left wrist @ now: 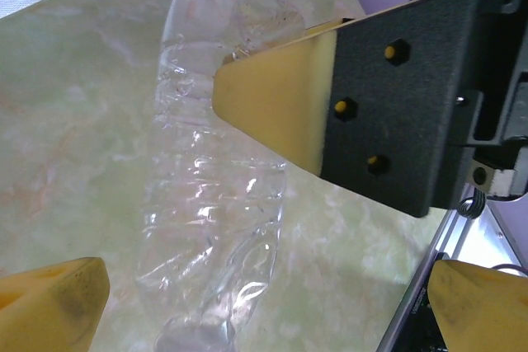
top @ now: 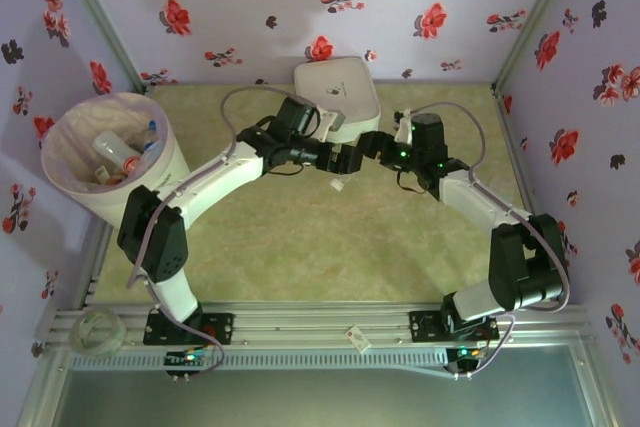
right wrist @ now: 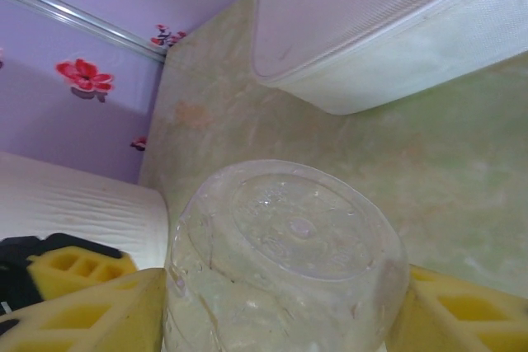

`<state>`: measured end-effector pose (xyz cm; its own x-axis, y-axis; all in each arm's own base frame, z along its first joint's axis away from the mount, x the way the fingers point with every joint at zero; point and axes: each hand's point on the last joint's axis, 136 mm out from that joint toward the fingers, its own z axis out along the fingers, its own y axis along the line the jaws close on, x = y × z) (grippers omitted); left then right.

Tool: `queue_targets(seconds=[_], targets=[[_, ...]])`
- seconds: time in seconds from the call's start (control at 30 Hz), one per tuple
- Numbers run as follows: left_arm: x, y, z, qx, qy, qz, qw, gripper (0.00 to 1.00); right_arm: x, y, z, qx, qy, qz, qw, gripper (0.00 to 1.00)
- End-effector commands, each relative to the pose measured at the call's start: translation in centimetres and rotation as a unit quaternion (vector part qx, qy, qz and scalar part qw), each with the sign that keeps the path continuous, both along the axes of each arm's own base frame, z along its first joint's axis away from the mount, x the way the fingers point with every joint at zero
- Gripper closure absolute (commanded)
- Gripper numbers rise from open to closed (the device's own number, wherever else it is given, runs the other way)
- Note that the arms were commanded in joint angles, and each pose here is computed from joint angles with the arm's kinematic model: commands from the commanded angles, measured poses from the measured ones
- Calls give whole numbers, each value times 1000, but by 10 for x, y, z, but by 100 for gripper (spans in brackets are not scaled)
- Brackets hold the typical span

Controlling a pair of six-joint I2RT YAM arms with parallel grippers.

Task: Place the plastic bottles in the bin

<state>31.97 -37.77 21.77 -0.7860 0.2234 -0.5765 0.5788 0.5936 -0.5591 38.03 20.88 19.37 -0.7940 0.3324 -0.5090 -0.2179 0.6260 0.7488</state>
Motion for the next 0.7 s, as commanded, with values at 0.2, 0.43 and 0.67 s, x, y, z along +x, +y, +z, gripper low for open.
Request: queue_targets(seconds=[0.2,0.43,0.67], targets=[[-3,-9,-16,-14,28,-9,999,10,-7,10,34,50,-45,24,997,34],[-3,-10,-18,-18,31,-8,999,32,-9,15,46,75,-54,34,995,34],[0,-11,-17,-22,33,-2,999,53,-12,15,47,75,-56,36,995,34]])
